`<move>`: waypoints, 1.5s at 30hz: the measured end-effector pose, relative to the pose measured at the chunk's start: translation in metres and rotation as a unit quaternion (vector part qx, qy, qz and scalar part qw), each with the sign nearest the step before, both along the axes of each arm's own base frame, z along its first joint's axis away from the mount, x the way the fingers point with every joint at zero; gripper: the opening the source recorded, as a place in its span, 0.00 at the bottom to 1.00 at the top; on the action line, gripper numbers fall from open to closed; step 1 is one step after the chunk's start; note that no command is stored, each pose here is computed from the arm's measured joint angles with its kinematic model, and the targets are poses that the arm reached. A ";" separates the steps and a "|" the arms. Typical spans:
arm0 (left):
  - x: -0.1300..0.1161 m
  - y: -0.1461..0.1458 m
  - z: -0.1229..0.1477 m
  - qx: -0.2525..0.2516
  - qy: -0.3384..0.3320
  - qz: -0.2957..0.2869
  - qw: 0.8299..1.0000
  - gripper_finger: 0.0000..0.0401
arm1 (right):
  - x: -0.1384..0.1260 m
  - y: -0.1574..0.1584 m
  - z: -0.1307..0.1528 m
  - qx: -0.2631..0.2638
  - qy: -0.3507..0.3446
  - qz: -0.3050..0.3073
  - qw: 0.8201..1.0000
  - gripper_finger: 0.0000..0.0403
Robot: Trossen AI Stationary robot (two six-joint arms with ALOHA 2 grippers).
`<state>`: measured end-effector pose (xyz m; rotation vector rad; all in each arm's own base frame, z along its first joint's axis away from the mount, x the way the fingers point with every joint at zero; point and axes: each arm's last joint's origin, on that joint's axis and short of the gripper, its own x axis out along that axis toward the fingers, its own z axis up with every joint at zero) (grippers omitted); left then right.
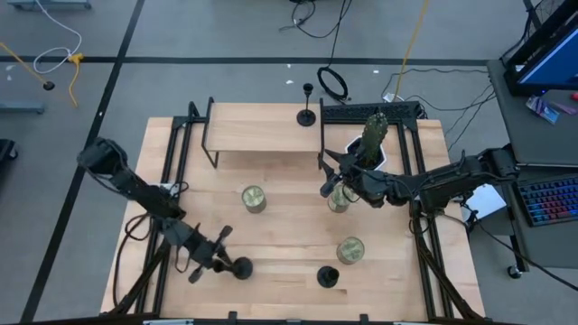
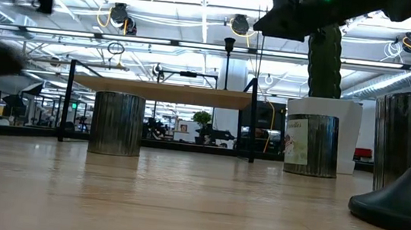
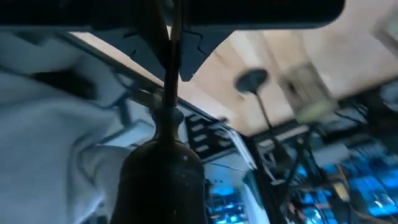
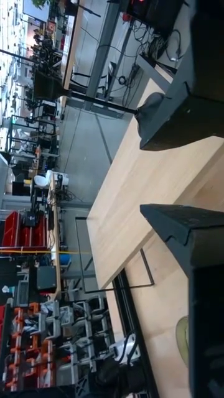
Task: Pick & Place candle stick holders
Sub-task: Put the black candle holder on the shelf
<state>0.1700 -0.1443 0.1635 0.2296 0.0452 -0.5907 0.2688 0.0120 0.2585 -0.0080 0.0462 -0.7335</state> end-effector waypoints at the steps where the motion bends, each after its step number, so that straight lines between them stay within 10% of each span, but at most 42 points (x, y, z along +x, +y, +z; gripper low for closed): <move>1: 0.008 0.001 0.006 0.008 -0.012 0.015 1.000 0.04 | 0.000 0.000 0.000 0.003 -0.003 0.000 1.000 0.35; 10: 0.061 0.056 0.086 0.006 -0.026 0.300 0.954 0.06 | 0.000 0.001 -0.006 0.013 0.021 0.021 0.999 0.35; 19: 0.042 0.153 0.165 0.013 -0.019 0.485 0.874 0.04 | 0.004 0.007 -0.012 0.030 0.050 0.152 0.987 0.35; 32: -0.005 0.285 0.155 -0.078 0.047 0.633 0.768 0.04 | -0.004 0.009 -0.028 0.046 0.021 0.203 0.978 0.35; 45: -0.018 0.353 0.118 -0.129 0.103 0.673 0.722 0.05 | -0.006 0.009 -0.034 0.041 0.032 0.214 0.976 0.35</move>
